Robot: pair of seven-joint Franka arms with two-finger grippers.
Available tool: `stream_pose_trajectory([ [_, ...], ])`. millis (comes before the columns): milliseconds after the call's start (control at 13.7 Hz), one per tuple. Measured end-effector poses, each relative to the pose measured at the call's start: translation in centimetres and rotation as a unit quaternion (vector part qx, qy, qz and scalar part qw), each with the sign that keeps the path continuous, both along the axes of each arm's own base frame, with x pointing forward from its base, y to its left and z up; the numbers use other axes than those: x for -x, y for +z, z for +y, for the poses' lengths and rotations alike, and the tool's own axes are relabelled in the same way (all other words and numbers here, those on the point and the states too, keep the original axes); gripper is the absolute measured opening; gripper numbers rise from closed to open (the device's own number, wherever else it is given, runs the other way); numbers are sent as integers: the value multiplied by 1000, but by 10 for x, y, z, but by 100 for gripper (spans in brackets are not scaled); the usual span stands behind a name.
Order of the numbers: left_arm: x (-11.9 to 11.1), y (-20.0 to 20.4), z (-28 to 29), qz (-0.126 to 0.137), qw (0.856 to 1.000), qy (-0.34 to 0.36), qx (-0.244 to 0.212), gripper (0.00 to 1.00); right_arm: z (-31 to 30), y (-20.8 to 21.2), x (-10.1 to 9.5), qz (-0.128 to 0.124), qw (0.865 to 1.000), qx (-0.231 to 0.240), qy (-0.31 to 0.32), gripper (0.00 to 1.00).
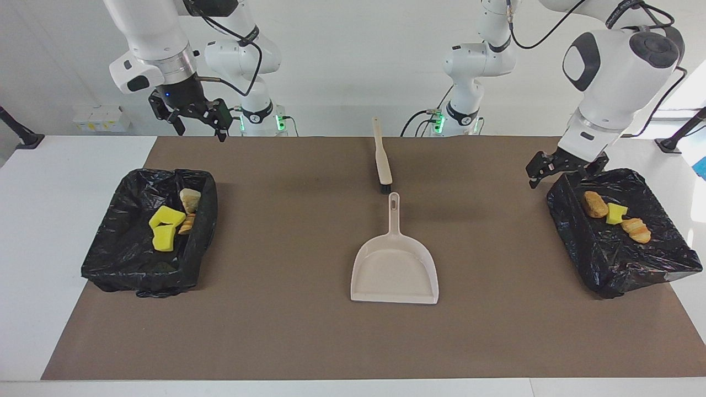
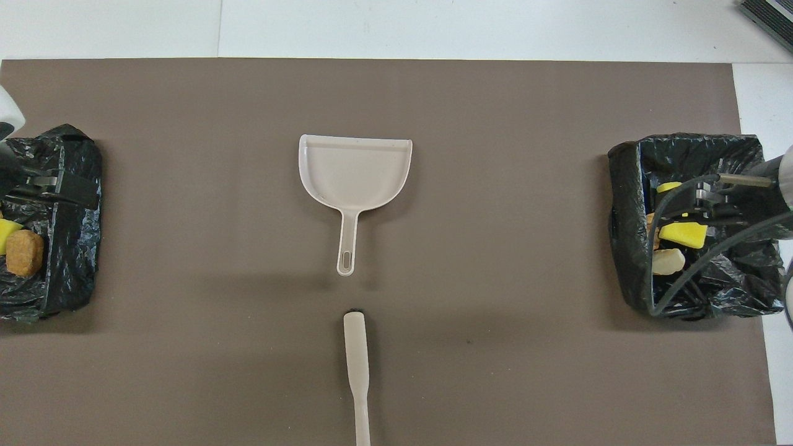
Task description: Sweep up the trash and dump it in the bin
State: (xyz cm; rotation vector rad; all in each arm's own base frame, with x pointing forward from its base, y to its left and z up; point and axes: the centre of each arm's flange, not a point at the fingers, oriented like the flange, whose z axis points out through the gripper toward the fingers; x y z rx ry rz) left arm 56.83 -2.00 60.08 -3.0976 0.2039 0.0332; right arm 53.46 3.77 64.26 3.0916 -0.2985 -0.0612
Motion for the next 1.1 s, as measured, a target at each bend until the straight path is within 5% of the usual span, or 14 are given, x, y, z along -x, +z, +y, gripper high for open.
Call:
stream_pose_trajectory([
  [1098,13,29,0,-16,1000,-14,7,100,-3,0,0,0,1000,0,-3,100],
])
